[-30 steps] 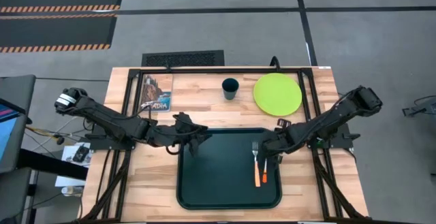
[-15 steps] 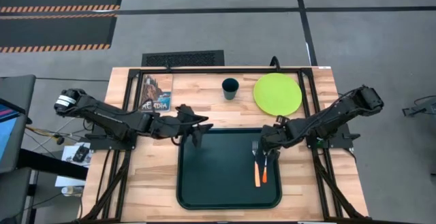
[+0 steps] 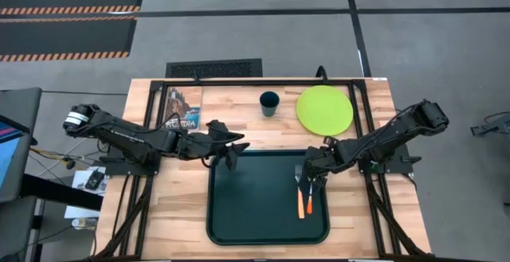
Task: Pick and place plate/cup/fork/spoon on tray
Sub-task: Put the orange spoon on the black serving tray to the right of the orange fork
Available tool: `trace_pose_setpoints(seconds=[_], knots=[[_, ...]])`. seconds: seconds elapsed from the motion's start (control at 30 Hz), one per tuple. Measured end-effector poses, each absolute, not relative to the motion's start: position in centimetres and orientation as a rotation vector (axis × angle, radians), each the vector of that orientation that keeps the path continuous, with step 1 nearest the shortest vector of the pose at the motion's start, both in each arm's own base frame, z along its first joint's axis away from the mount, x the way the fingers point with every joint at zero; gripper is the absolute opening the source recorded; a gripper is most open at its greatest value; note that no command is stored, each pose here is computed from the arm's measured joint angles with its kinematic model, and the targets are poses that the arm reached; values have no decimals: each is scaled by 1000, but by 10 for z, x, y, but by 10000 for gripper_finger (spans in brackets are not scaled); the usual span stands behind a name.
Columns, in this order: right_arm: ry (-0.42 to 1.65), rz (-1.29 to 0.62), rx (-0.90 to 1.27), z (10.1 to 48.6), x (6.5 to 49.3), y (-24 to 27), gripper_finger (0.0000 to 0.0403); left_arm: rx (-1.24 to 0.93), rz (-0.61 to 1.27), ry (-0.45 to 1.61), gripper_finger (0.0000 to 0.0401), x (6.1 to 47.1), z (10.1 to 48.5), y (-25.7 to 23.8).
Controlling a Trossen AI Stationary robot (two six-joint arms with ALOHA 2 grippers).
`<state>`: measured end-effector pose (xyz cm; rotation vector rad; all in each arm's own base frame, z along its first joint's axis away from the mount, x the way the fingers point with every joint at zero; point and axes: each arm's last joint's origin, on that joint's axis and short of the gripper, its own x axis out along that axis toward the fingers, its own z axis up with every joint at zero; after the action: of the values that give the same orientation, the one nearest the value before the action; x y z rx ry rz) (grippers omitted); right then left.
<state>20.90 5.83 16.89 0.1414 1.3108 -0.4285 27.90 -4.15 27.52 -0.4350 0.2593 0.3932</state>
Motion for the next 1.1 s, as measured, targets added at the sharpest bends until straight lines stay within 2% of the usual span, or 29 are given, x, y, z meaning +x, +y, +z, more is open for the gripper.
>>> trace_pose_setpoints(seconds=[0.73,1.1], knots=[[1285,-437,103,169,206,66,175,-454,392,245,184,279,276,-42],[1294,-471,88,156,199,62,175,-453,398,237,184,280,277,-42]])
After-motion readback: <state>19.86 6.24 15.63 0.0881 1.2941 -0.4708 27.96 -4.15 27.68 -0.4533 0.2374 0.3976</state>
